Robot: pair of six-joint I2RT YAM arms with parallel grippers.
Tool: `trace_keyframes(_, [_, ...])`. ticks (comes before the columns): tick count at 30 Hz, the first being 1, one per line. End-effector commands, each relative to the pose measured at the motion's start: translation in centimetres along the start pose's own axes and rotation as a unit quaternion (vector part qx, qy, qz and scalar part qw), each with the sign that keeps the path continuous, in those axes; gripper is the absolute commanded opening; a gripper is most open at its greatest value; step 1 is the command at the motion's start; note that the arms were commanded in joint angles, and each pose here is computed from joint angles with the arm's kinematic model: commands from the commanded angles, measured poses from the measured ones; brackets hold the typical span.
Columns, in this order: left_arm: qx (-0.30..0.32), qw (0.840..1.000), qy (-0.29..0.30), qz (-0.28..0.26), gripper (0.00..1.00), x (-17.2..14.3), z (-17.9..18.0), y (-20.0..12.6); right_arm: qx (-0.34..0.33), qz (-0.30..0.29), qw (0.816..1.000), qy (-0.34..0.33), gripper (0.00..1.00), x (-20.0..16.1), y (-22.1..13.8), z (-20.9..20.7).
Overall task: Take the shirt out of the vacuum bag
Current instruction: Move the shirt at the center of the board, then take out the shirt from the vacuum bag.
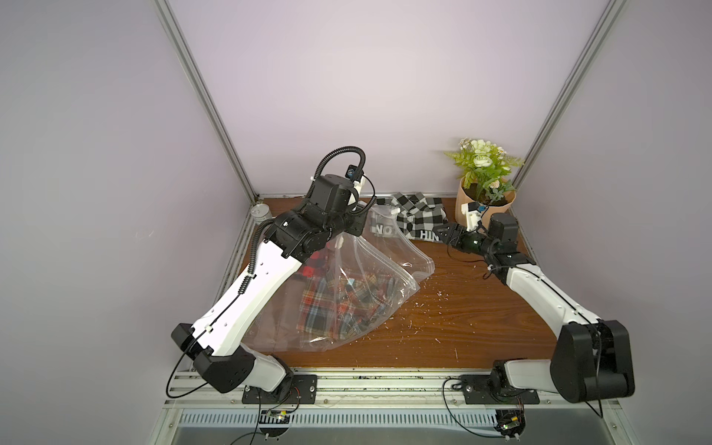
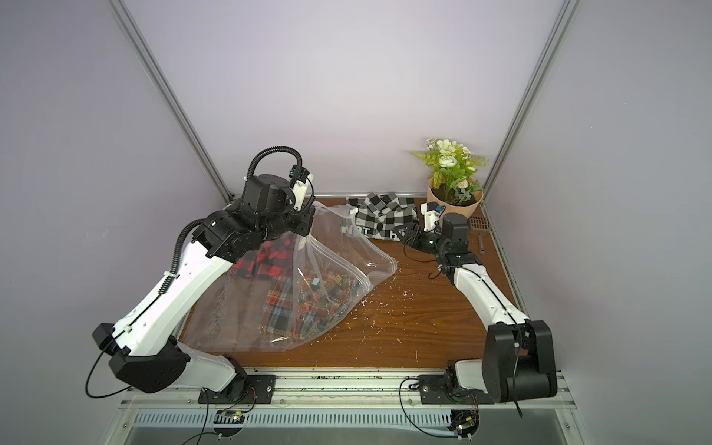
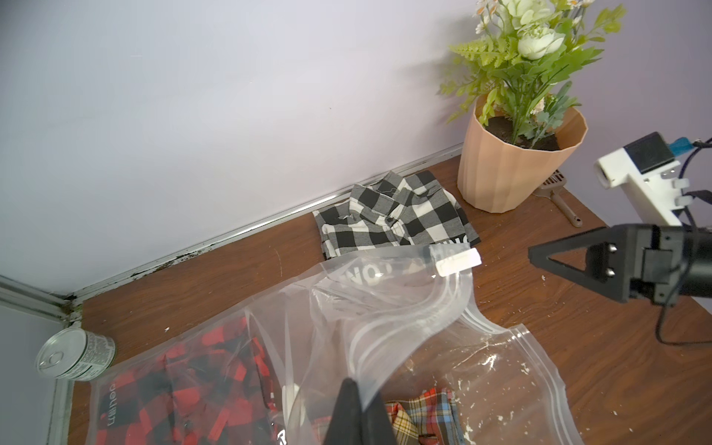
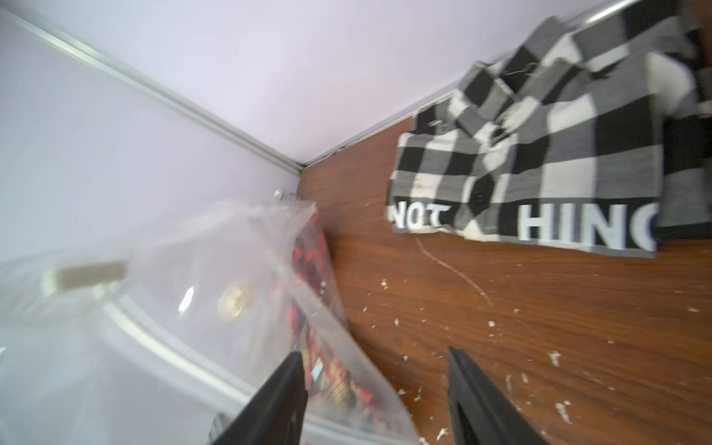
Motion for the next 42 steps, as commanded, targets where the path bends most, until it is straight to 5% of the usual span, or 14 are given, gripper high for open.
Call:
trace_keyframes(1, [-0.026, 0.999, -0.005, -0.031, 0.01, 0.9, -0.1, 0.2, 0.089, 0.040, 0.995, 0.002, 0.64, -1.9, -0.4, 2.2])
trace_keyframes(12, [-0.101, 0.994, -0.023, -0.030, 0.01, 0.5, -1.6, 1.7, 0.136, 0.138, 0.981, 0.003, 0.68, -7.9, 3.6, 5.1])
trace_keyframes(31, [-0.178, 0.983, -0.019, -0.023, 0.01, -0.9, -5.3, 3.2, 0.057, 0.250, 0.965, 0.045, 0.71, -15.4, 3.2, 0.6])
trace_keyframes(42, [-0.205, 0.978, -0.027, -0.018, 0.01, -1.4, -6.6, 4.4, -0.007, 0.257, 0.964, 0.069, 0.74, -18.6, 3.0, -2.2])
Point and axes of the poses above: each gripper's point midway between its finger pads, its own y axis out along the fingers, its own z axis along the line the jaws close on, x = y × z, the point moved 10 cm from there along -y, back along the fingers, and after that the axes turned 6 degrees about y, right-handed, at the moved point
